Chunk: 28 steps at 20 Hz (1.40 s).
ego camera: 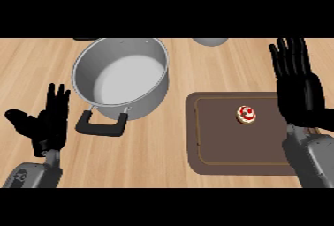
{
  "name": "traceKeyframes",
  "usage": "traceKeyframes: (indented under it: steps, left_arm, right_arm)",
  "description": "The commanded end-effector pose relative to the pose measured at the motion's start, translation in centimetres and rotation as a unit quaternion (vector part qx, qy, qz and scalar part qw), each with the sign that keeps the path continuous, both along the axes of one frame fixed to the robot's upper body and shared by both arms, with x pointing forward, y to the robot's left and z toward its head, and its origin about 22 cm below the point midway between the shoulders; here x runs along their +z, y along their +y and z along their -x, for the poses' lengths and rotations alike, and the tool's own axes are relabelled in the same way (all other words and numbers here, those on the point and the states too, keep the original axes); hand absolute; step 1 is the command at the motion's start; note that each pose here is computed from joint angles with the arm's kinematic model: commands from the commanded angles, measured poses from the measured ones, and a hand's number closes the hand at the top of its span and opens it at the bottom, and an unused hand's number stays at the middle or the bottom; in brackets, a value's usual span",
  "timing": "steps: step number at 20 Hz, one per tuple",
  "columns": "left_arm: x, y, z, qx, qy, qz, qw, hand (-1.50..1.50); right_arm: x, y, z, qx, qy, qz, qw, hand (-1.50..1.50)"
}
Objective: Pick the cupcake from the tray and place it in the pot
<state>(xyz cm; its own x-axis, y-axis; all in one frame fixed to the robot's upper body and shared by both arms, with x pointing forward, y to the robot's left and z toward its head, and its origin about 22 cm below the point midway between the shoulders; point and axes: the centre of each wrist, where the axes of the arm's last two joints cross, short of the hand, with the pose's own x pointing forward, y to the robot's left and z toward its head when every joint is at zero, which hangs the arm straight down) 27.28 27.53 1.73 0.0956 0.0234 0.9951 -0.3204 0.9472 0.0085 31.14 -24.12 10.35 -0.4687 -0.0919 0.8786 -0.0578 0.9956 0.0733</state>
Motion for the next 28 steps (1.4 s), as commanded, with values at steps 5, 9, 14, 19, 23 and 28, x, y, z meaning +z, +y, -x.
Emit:
traceKeyframes:
  steps: [5,9,14,19,23,28]
  left_arm:
    - [0.2,4.5,1.6,-0.036,0.035,-0.162,0.9856,0.0]
    - [-0.5,5.1,2.9,-0.053,0.061,-0.174,0.9814,0.0]
    - [-1.7,5.2,4.4,-0.062,0.066,-0.177,0.98,0.0]
    - [0.3,6.3,4.0,-0.077,0.065,-0.176,0.9792,0.0]
    - [-0.4,5.9,4.0,-0.068,0.066,-0.18,0.9792,0.0]
    - [1.8,6.0,4.2,-0.083,0.051,-0.179,0.979,0.0]
  right_arm:
    - [-6.3,-10.7,3.6,-0.101,0.304,0.109,0.941,1.5]
    - [-2.6,-16.6,4.7,-0.245,0.143,0.385,0.878,-1.5]
    - [-6.1,-16.1,9.9,-0.223,0.098,0.369,0.897,-1.5]
    - [-0.9,-15.6,7.8,-0.178,0.165,0.413,0.878,-1.5]
    - [1.9,-14.6,8.7,-0.129,0.204,0.45,0.86,-1.5]
    - [6.0,-11.4,5.0,-0.087,0.266,0.51,0.813,-1.5]
